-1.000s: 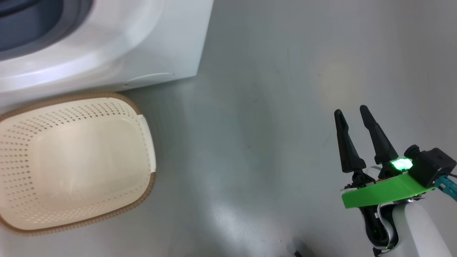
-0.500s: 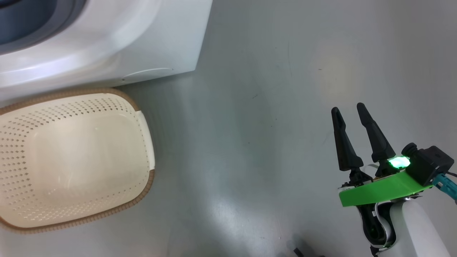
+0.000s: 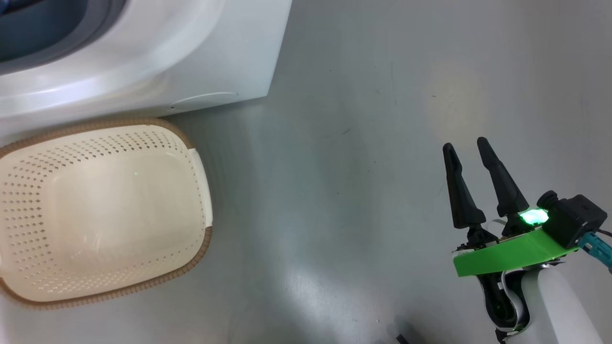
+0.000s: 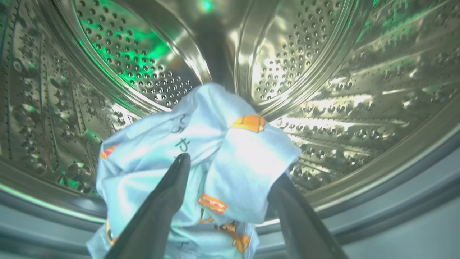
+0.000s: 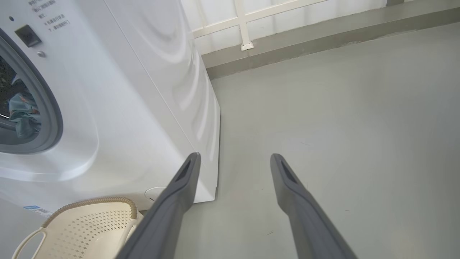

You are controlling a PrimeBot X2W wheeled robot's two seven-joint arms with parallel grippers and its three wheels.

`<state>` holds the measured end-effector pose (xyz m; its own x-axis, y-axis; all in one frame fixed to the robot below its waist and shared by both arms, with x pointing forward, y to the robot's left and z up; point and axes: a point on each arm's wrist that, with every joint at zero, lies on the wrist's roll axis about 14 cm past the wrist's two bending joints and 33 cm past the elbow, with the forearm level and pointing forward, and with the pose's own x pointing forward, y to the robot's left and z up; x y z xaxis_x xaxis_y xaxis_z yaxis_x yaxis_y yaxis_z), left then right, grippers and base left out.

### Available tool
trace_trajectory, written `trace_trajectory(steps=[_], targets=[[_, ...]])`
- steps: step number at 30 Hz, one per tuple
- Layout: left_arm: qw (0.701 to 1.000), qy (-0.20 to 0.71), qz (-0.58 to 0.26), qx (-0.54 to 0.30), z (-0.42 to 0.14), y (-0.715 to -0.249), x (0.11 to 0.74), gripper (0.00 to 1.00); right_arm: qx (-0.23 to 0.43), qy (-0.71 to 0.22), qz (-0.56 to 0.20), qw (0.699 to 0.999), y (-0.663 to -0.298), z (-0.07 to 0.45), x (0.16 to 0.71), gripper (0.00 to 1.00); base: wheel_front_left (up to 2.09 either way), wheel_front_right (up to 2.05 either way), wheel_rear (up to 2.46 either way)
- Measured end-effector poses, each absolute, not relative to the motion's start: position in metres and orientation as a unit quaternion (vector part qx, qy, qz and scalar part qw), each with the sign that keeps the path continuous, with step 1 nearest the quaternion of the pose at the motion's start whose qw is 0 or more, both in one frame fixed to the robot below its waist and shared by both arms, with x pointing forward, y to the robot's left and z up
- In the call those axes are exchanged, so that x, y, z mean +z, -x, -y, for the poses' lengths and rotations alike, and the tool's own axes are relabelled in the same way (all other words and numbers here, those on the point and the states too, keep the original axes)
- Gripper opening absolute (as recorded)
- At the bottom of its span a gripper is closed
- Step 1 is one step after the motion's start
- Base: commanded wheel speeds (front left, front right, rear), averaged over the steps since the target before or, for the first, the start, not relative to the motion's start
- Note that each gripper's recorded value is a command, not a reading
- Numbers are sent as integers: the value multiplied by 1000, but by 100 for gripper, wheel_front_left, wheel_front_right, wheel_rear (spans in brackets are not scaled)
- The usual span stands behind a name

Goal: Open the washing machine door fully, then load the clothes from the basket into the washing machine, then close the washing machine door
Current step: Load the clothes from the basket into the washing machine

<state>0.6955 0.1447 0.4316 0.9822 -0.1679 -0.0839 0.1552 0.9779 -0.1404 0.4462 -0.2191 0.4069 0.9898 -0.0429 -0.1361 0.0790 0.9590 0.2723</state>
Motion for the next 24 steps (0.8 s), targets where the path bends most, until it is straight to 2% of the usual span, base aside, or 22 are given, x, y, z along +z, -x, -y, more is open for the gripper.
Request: trace_trajectory(steps=[3,13,24], targets=[[993,61,-61,-82,-145,-695,426,100,-30,-140,-65,988,-446,218,407,100,0,0,0],[994,64,-29,-84,-148,-698,448,100,-26,-143,-63,987,-448,215,407,100,0,0,0],[992,101,-21,-74,-152,-667,442,100,-13,-145,-54,988,-453,209,413,100,0,0,0]])
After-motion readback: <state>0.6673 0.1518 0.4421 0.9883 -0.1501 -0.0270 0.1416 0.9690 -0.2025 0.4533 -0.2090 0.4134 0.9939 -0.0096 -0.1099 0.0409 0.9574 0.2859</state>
